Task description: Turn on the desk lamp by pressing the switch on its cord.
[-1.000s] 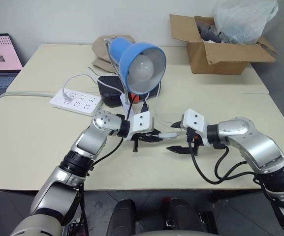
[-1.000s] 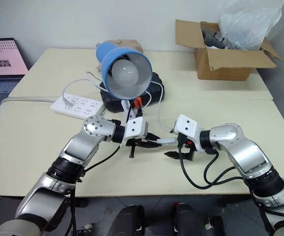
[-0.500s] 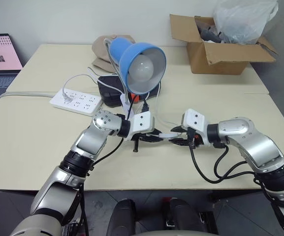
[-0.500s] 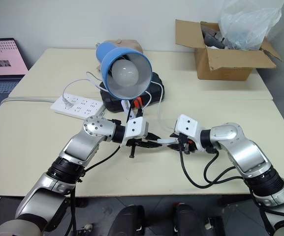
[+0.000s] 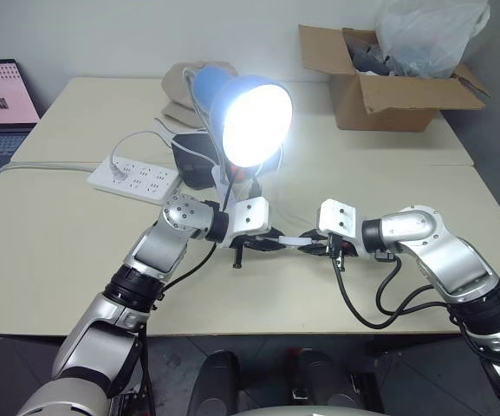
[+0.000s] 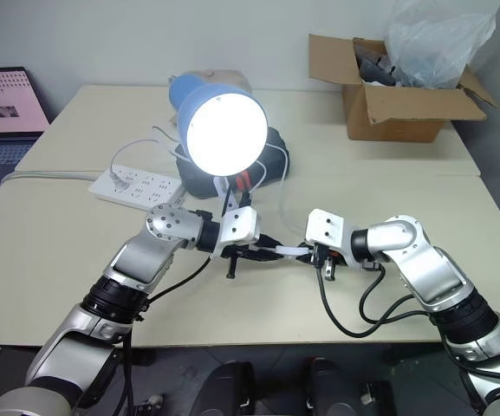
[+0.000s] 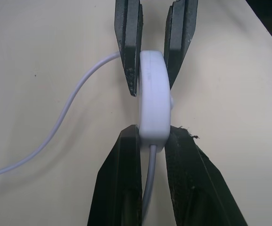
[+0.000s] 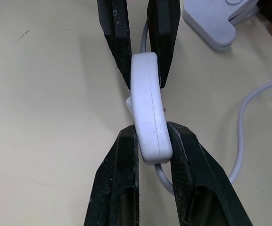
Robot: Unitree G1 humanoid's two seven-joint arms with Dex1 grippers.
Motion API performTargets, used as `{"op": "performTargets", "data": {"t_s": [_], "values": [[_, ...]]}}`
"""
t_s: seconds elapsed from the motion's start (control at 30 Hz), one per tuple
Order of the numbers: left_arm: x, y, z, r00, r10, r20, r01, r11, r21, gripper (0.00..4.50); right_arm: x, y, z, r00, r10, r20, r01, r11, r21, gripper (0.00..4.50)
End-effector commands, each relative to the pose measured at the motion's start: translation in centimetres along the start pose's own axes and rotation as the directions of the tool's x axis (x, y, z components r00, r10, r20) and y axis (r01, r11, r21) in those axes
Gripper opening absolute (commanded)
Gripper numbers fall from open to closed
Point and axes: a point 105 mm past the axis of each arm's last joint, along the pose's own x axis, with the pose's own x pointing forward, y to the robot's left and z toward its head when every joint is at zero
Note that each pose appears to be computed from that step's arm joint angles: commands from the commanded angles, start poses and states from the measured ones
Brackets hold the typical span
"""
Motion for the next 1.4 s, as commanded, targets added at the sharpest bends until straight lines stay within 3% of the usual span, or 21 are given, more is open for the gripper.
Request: {"op": "performTargets", "data": {"t_s": [0.03,0.07,0.53,0.73,1.1,1.13,1.4], "values": [[-0.2,0.3,1.3,0.999,0.014,0.035,-0.016,0.999,0.052,0.39,-1.0,-1.1,1.6,0.997,-0.042,0.065,0.043,0.999,-0.001,1.23],[-0.2,0.2,1.3,0.999,0.013,0.033,-0.015,0.998,0.053,0.39,-1.1,-1.0,1.7,0.997,-0.037,0.070,0.037,0.999,0.001,1.29],[0.5,0.6,0.6,1.000,0.029,0.007,-0.030,0.996,0.080,0.39,-4.8,-0.6,3.2,0.994,-0.058,0.092,0.060,0.998,-0.020,4.49],[1.6,1.1,-0.5,0.998,0.057,-0.027,-0.055,0.995,0.086,0.39,-7.9,0.5,1.9,0.987,-0.160,0.027,0.159,0.986,0.053,4.50],[3.8,4.0,-2.0,0.977,0.207,-0.045,-0.206,0.978,0.035,0.39,-9.0,2.6,-0.4,0.945,-0.324,-0.047,0.327,0.930,0.171,4.50],[3.8,3.8,-2.0,0.980,0.193,-0.042,-0.192,0.981,0.031,1.09,-8.9,2.7,-0.5,0.944,-0.327,-0.048,0.330,0.928,0.172,4.50],[1.6,3.4,-0.7,0.989,0.147,0.011,-0.148,0.987,0.066,2.88,-8.5,2.5,-1.1,0.940,-0.334,-0.063,0.340,0.920,0.194,4.50]]}}
